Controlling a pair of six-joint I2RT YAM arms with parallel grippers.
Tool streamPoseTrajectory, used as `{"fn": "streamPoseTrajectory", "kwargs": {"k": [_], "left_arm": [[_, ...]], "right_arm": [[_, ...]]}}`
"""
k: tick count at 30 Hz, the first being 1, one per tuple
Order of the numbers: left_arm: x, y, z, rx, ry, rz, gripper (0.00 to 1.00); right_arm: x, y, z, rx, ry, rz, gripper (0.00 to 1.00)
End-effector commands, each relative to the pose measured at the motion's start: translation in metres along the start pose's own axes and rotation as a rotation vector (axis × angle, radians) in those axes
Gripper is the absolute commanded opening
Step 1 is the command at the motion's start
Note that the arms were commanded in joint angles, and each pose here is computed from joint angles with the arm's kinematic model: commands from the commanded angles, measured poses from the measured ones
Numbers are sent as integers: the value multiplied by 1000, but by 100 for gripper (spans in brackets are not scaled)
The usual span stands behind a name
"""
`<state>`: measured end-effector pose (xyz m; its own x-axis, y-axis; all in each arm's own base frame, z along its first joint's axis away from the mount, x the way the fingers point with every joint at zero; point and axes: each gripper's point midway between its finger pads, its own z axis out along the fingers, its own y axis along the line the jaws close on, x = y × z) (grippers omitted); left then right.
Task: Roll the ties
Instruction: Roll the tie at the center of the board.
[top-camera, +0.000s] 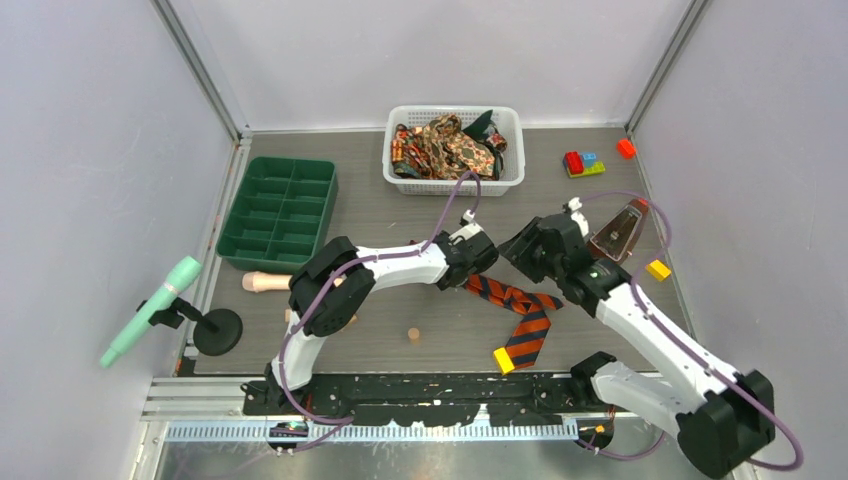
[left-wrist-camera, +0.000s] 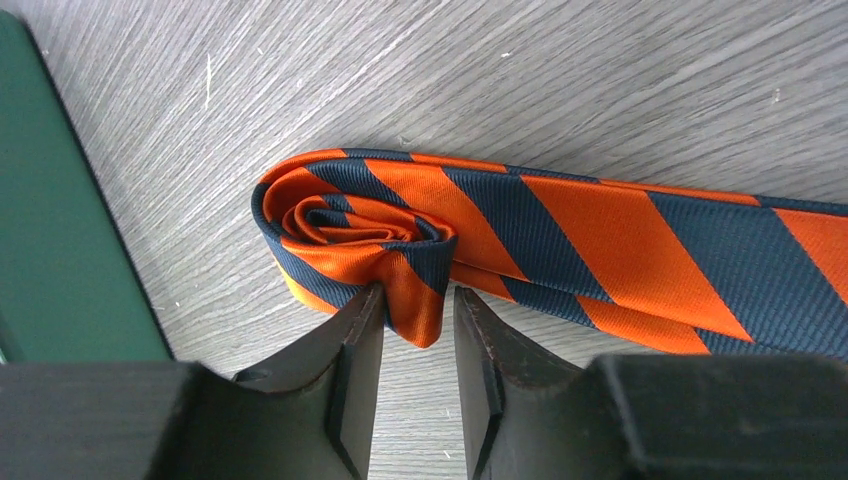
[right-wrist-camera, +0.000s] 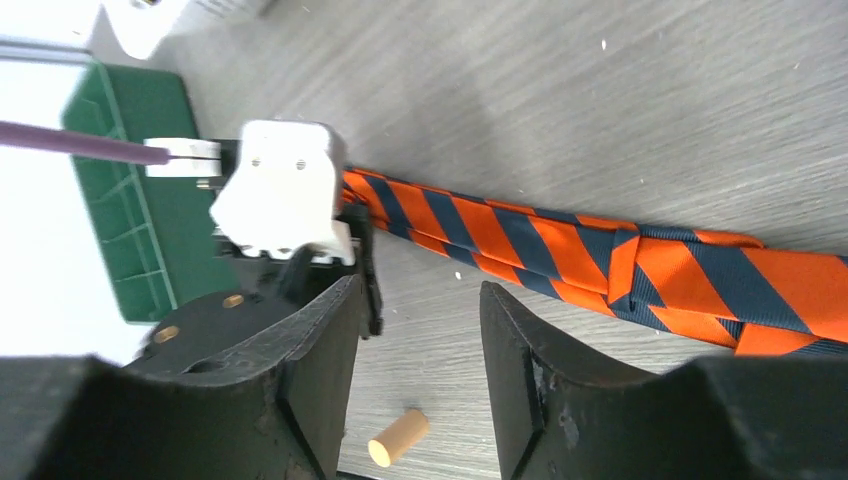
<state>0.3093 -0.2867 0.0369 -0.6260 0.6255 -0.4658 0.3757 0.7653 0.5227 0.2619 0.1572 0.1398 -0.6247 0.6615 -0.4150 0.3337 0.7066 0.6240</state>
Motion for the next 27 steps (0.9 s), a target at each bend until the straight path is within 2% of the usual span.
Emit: {"fn": "streamPoseTrajectory", "kwargs": {"k": [1, 7, 19, 27], "left_arm": [[-23, 4, -11, 28, -45, -45, 36], [-30, 8, -19, 41, -62, -56, 42], [-49, 25, -48, 79, -121, -102, 45], [-51, 37, -68, 113, -152, -130, 43]], "right_arm": [[-33, 8, -31, -17, -142, -23, 55], [-43, 2, -47, -13, -203, -17, 60], [-54, 3, -56, -19, -262, -37, 71], [-68, 17, -61, -45, -304, -63, 74]]}}
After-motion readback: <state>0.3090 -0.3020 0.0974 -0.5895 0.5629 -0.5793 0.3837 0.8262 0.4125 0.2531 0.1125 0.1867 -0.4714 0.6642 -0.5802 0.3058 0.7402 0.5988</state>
